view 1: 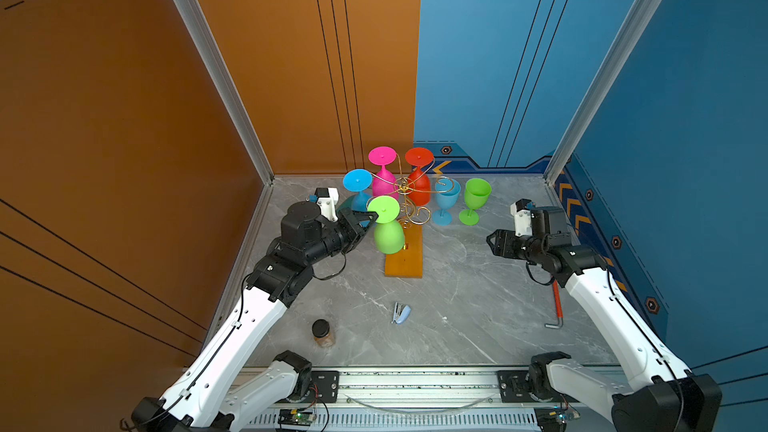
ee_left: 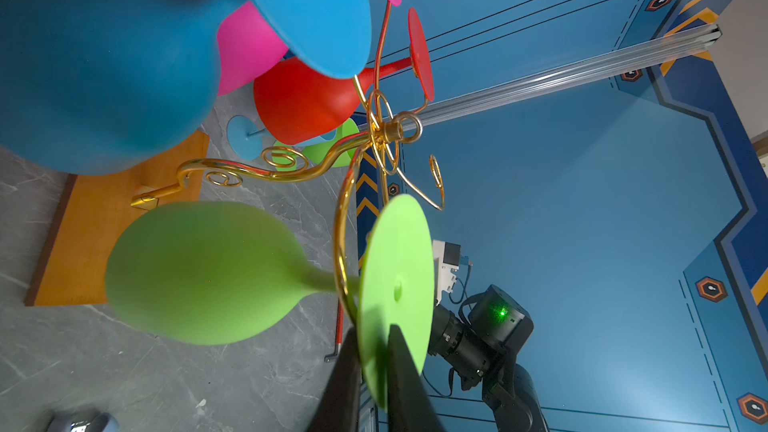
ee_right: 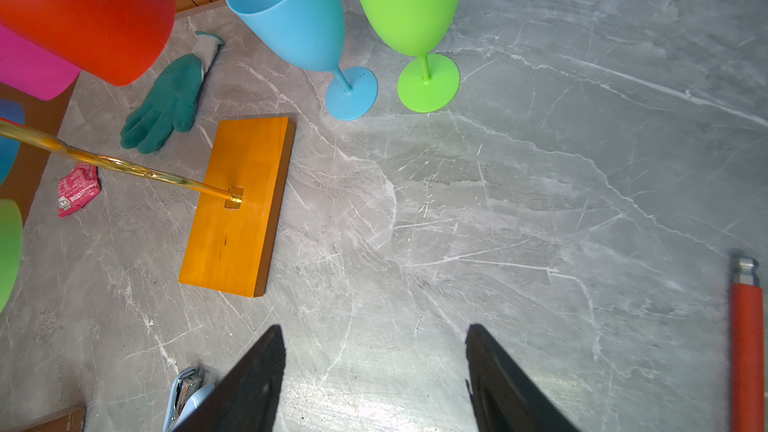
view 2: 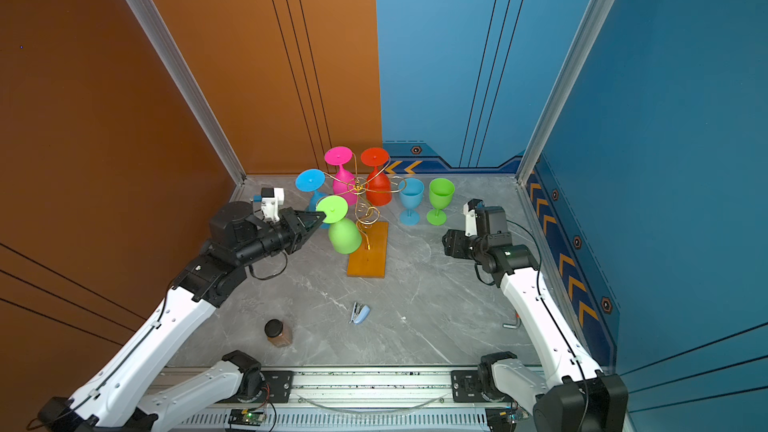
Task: Take the wine glass off the wine glass rack
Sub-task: 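Close the left gripper on the foot of a green glass hanging on the rack, then slide the green glass off its rack hook with the left gripper, pulling toward the robot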
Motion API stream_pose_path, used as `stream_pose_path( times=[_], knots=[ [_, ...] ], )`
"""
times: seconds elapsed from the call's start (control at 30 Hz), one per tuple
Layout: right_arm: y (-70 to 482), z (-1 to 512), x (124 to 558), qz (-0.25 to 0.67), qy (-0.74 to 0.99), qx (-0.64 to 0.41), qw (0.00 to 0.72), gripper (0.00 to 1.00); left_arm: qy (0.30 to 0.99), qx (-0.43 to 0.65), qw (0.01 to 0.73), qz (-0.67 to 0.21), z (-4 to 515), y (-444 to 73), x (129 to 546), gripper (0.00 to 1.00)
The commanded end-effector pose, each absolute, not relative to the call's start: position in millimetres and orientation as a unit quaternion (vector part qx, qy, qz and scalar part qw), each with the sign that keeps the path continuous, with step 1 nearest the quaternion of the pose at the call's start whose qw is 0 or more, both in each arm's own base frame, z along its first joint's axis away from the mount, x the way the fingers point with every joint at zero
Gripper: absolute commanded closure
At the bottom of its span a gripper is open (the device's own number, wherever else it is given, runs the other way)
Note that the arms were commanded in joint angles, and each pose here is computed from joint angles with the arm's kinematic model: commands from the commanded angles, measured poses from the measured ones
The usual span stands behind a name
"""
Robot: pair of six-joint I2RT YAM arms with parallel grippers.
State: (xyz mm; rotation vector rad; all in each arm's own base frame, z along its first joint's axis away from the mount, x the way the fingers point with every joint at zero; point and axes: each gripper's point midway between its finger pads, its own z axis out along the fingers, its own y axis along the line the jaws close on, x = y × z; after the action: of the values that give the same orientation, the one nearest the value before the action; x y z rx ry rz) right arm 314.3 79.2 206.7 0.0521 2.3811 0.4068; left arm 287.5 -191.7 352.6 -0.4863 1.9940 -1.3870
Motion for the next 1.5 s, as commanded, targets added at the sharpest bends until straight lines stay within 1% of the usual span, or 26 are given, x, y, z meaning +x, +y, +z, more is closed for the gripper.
stream_pose_path(
  times=[0.0,0.47,0.53,0.57,1.07,1.47],
  knots=[
    [80,214,315,0.169,0.915,0.026,0.365,0.29,0.746,-0.179,0.331,-0.55,358,-191,286,0.88],
    [81,216,315,0.173,0.914,0.028,0.366,0.29,0.731,-0.198,0.332,-0.563,359,-182,281,0.92],
    [81,216,315,0.174,0.914,0.029,0.365,0.29,0.729,-0.201,0.332,-0.564,360,-181,280,0.96],
    [82,216,315,0.174,0.914,0.028,0.365,0.29,0.727,-0.203,0.333,-0.564,361,-179,280,1.0],
    [82,215,314,0.177,0.914,0.032,0.363,0.29,0.695,-0.229,0.318,-0.603,379,-175,287,1.0],
    [82,213,313,0.177,0.915,0.032,0.362,0.29,0.694,-0.259,0.319,-0.591,380,-160,297,1.0]
  ],
)
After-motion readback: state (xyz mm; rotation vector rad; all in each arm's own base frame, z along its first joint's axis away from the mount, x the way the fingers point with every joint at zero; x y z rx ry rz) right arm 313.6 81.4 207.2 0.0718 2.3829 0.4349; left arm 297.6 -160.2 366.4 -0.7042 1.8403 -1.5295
